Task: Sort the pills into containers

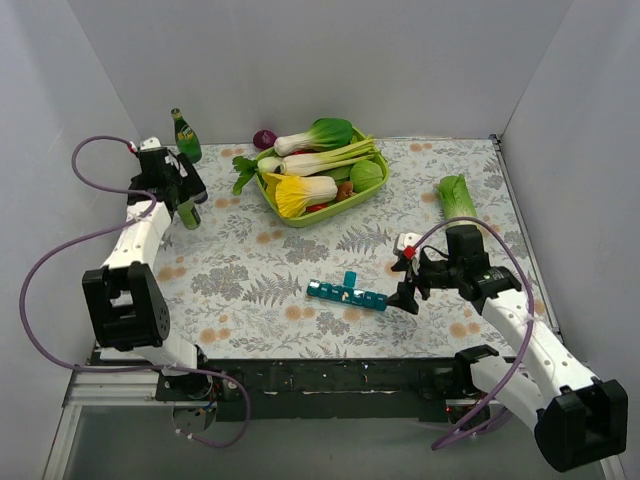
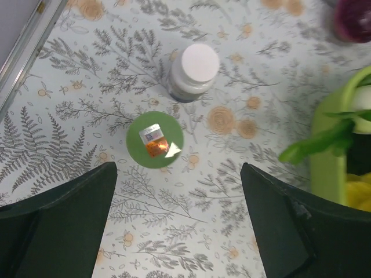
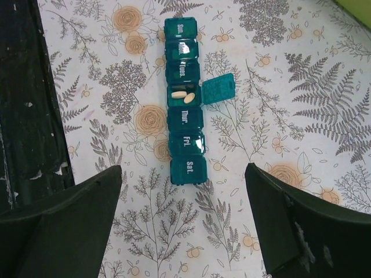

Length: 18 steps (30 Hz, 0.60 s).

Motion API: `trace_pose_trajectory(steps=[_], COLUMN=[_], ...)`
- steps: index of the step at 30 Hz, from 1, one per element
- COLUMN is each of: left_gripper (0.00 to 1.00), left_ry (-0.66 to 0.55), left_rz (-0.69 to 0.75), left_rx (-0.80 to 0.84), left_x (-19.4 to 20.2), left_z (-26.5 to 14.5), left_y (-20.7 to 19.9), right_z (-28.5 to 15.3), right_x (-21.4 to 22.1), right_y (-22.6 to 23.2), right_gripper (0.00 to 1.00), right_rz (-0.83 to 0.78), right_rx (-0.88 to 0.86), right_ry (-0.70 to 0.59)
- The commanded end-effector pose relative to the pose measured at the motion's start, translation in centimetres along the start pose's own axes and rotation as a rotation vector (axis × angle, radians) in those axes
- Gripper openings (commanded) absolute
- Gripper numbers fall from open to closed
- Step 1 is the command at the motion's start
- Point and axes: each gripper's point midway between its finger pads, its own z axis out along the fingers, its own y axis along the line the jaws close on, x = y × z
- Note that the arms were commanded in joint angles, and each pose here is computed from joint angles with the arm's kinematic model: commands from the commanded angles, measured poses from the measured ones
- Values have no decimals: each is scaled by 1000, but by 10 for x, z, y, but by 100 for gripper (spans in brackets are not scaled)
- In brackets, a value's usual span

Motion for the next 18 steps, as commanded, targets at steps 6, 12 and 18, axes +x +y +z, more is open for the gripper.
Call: trace_pose_trajectory(steps=[6, 12, 18], left_gripper=[85, 74, 63], left_ry=[93, 286, 440], left_rz=[22, 123, 178], left_rx=[719, 1040, 1113], left_x=[27, 115, 182], left_z=[-144, -209, -222], left_y=[-91, -145, -188], right_z=[26, 43, 63], right_x=[5, 25, 24], right_y=[-6, -24, -10], right_gripper=[88, 88, 78], right_rz=[-23, -236, -130], right_rx=[-138, -86, -168], right_ry=[64, 117, 135])
